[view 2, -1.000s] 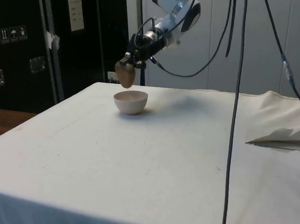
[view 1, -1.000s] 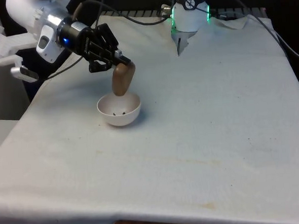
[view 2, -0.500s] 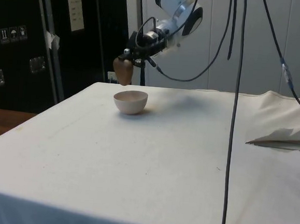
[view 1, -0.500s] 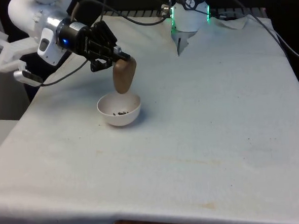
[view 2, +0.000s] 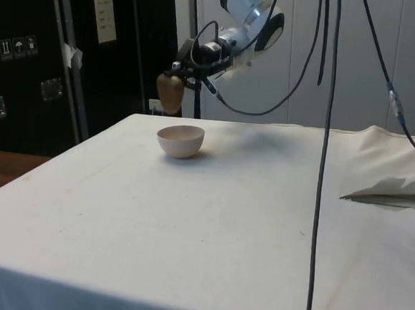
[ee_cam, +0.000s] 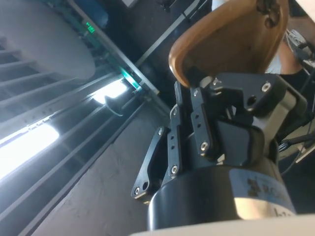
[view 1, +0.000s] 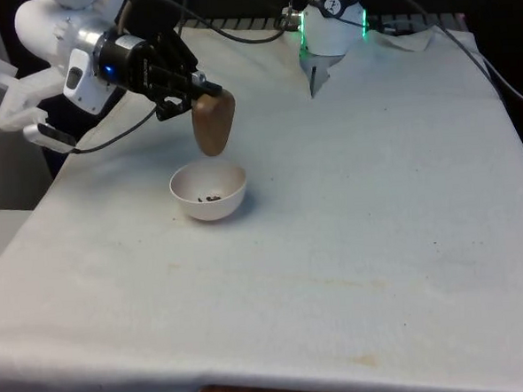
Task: Pour the coffee beans from the cup into the bowl.
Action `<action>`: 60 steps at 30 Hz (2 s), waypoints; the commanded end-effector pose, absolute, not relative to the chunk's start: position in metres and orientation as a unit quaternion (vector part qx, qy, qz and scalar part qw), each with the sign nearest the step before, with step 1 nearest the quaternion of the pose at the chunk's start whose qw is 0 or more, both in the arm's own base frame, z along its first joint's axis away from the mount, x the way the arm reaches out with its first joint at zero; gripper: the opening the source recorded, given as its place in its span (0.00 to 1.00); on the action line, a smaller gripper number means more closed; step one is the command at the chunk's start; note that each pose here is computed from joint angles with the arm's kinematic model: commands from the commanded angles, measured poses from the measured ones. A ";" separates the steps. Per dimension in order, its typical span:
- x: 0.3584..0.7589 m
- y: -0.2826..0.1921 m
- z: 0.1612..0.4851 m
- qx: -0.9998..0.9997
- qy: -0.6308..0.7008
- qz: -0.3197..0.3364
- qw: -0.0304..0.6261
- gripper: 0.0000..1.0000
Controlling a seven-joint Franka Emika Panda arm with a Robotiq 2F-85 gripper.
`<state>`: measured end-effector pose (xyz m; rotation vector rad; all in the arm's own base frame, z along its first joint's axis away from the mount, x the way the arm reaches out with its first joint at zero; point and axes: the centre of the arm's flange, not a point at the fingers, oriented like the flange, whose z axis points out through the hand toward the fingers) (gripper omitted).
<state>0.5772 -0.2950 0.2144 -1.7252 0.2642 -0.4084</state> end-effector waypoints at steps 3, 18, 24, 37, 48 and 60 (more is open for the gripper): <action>0.577 -0.296 0.215 -0.742 0.118 -0.177 0.636 0.00; 0.574 -0.301 0.217 -0.707 0.125 -0.189 0.669 0.00; 0.573 -0.300 0.217 -0.698 0.126 -0.191 0.678 0.00; 0.572 -0.301 0.217 -0.702 0.127 -0.192 0.673 0.00; 0.573 -0.297 0.222 -0.721 0.121 -0.184 0.657 0.00; 0.577 -0.285 0.240 -0.732 0.105 -0.180 0.649 0.00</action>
